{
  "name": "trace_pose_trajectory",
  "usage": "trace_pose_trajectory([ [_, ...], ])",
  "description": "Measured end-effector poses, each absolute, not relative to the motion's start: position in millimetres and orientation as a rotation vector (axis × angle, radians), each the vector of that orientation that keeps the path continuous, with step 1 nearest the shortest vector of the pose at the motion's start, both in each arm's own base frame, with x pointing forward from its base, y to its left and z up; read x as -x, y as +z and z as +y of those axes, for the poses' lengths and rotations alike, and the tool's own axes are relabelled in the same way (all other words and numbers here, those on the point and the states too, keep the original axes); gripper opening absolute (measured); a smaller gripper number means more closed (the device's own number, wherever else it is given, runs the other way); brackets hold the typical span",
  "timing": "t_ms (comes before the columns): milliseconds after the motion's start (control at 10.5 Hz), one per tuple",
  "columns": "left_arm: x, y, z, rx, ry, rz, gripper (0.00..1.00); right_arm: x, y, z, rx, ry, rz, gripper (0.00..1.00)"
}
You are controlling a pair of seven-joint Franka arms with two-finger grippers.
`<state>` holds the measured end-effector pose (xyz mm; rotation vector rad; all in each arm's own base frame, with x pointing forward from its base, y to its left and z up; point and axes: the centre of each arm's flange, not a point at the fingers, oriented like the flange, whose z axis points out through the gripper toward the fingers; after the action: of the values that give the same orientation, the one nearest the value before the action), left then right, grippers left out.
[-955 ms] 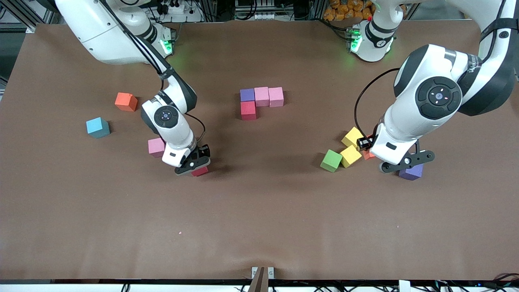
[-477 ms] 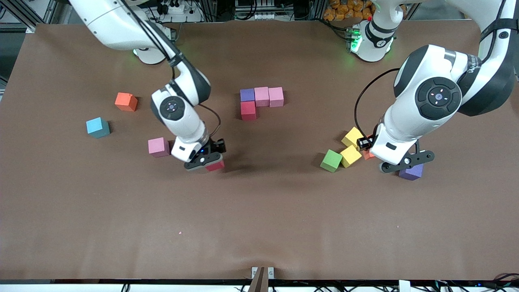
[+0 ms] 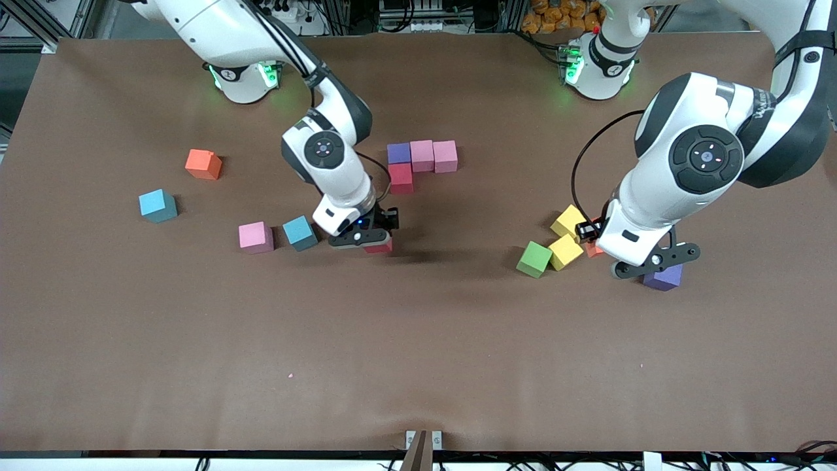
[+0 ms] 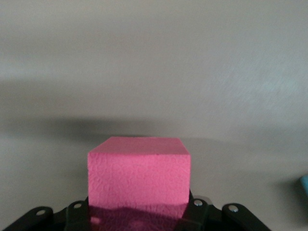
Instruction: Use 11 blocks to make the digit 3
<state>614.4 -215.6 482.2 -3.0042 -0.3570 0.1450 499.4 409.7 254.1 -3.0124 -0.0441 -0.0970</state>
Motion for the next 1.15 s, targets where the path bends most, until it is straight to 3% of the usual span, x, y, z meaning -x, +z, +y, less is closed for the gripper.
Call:
trace_pose_trajectory([
  [382, -614, 482, -215, 3.004, 0.146, -0.358, 0.56, -455, 232, 447, 3.037, -0.028, -0.021, 0.61],
  [1145, -614, 481, -215, 3.003, 0.147, -0.358, 0.56, -410, 208, 463, 3.072, -0.023, -0.016, 0.61],
])
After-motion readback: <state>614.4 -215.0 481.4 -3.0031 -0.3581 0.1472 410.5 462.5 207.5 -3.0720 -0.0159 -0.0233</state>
